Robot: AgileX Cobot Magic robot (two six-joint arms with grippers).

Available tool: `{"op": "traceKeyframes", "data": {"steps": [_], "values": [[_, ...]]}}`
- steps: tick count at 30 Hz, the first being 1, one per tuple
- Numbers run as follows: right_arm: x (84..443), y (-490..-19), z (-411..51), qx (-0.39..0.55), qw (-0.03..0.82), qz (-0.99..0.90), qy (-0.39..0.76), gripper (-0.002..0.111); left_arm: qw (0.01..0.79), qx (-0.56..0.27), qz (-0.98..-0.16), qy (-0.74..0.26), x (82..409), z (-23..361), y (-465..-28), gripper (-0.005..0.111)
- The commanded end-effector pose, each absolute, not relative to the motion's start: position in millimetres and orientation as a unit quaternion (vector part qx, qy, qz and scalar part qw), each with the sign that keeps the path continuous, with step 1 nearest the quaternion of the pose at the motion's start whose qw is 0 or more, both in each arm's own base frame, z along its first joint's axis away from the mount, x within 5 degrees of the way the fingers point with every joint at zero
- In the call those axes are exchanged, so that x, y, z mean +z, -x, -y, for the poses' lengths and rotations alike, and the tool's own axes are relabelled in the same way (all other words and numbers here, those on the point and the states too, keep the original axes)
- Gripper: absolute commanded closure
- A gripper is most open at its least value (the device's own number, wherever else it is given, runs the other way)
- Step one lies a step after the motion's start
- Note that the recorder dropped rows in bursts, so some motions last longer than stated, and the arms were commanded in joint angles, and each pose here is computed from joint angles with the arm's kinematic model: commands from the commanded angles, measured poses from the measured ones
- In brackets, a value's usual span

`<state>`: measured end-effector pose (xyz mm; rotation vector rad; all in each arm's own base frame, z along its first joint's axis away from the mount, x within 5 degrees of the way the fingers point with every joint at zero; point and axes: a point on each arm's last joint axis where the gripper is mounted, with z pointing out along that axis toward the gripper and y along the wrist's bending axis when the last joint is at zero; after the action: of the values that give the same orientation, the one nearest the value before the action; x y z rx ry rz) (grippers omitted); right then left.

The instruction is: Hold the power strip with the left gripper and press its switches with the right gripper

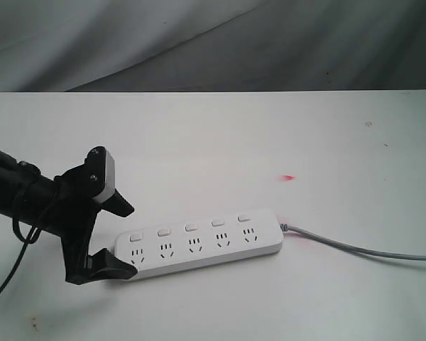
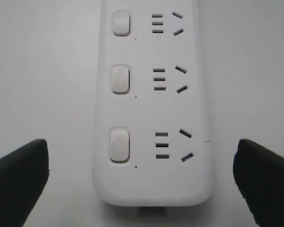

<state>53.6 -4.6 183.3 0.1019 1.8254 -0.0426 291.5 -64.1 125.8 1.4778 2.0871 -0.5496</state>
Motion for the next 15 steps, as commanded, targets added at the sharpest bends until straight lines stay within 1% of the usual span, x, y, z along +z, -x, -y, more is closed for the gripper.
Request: {"op": "traceKeyframes", "data": {"steps": [1,9,15], "values": [[182.6,-53.4,5.0,-0.020,0.612,-0.789,-0.048,0.108,0.259,-0.221,-0.768,-0.542,119.9,67.6,-299.0,0.008],[182.6,-53.4,5.0,-0.020,0.612,-0.789,-0.048,0.108,0.241,-0.238,-0.772,-0.538,105.2,68.3,-300.7,0.008],[182.6,-53.4,5.0,-0.020,0.612,-0.789,-0.048,0.108,0.240,-0.239,-0.772,-0.537,104.6,68.3,-300.7,0.008]]}}
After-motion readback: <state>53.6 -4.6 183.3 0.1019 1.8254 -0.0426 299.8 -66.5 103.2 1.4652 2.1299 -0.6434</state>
